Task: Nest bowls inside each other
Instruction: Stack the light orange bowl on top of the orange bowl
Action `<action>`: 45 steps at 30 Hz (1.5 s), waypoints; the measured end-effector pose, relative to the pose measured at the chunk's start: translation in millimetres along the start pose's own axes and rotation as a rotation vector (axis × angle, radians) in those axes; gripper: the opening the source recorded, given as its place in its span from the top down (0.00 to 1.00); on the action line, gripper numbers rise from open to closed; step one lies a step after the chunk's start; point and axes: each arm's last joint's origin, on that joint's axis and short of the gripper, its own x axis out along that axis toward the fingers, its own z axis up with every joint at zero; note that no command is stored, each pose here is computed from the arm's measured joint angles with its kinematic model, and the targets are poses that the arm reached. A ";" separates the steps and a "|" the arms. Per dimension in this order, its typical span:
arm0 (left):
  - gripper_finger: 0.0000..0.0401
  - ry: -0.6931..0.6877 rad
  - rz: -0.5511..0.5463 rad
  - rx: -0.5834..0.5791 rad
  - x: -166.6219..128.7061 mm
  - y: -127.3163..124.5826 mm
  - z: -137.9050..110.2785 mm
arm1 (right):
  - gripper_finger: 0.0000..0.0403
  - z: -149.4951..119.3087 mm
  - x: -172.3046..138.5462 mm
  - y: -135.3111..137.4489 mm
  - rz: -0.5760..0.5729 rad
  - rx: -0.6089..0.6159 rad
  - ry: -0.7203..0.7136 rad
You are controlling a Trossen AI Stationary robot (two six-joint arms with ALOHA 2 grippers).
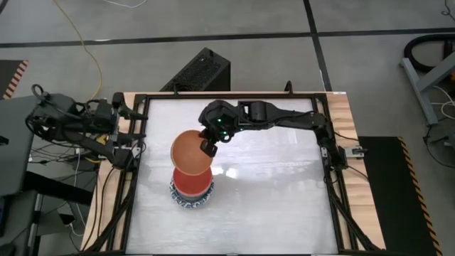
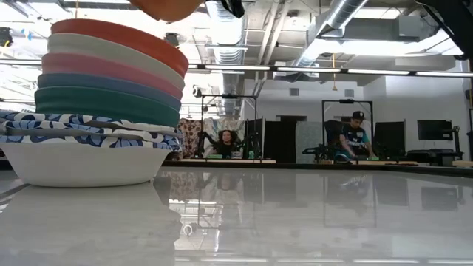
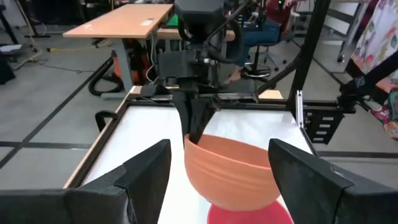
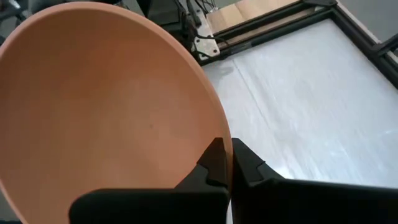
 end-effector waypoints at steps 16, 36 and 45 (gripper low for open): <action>0.36 0.026 0.036 -0.008 -3.0 2.4 -3.8 | 0.99 -20.2 50.0 1.5 0.043 0.079 0.132; 0.36 0.090 0.048 -0.051 -2.9 3.0 -10.5 | 0.99 -37.3 69.1 5.9 0.016 0.082 0.228; 0.36 0.108 0.051 -0.063 -3.0 3.2 -12.2 | 0.99 -41.6 68.0 7.8 0.002 0.077 0.260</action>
